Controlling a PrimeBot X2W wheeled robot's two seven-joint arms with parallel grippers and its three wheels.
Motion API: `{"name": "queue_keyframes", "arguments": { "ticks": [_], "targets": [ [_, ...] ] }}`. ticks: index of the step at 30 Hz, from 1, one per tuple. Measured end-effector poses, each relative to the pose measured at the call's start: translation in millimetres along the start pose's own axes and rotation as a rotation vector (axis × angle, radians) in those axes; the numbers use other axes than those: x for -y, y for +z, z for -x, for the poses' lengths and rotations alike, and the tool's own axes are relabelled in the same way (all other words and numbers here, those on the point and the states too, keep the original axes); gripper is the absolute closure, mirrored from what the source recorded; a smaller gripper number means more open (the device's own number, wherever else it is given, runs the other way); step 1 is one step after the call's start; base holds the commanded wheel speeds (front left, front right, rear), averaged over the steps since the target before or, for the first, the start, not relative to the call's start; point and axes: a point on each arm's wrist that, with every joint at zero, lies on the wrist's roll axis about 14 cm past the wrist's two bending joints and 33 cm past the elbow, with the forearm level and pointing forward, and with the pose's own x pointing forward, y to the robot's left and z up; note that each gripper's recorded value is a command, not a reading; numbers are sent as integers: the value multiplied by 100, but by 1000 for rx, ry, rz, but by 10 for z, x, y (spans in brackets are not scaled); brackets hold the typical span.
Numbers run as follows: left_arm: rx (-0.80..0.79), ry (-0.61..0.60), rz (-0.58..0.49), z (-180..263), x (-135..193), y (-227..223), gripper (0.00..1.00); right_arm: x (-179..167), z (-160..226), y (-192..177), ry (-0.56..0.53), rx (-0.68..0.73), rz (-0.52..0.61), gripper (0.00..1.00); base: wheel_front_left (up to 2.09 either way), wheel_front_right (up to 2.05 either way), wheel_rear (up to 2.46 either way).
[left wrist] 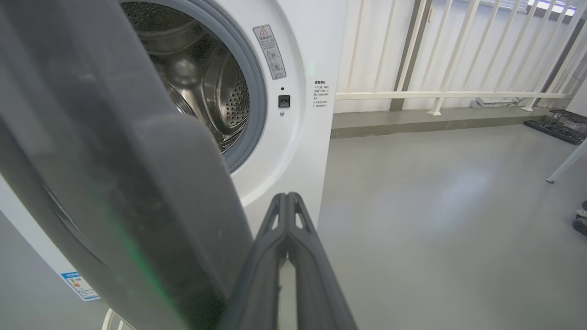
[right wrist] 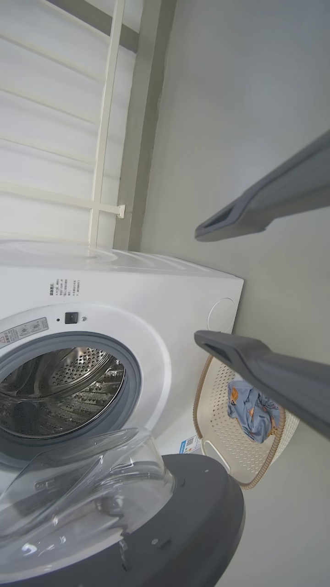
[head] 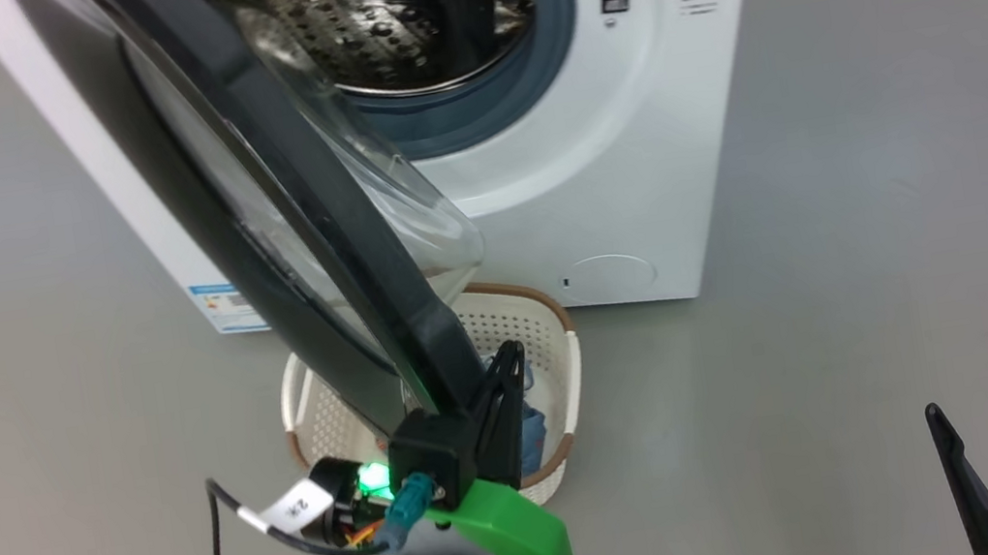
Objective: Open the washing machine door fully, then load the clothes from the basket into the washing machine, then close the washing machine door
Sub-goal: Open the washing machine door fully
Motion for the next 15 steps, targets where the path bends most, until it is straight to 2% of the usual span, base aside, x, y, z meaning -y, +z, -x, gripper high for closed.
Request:
{"name": "queue_keyframes", "arguments": {
  "ticks": [15],
  "targets": [
    [41,148,-39,452,-379,65,100,-388,-248,-8,127,6,-12,0,0,0,0]
  ]
}}
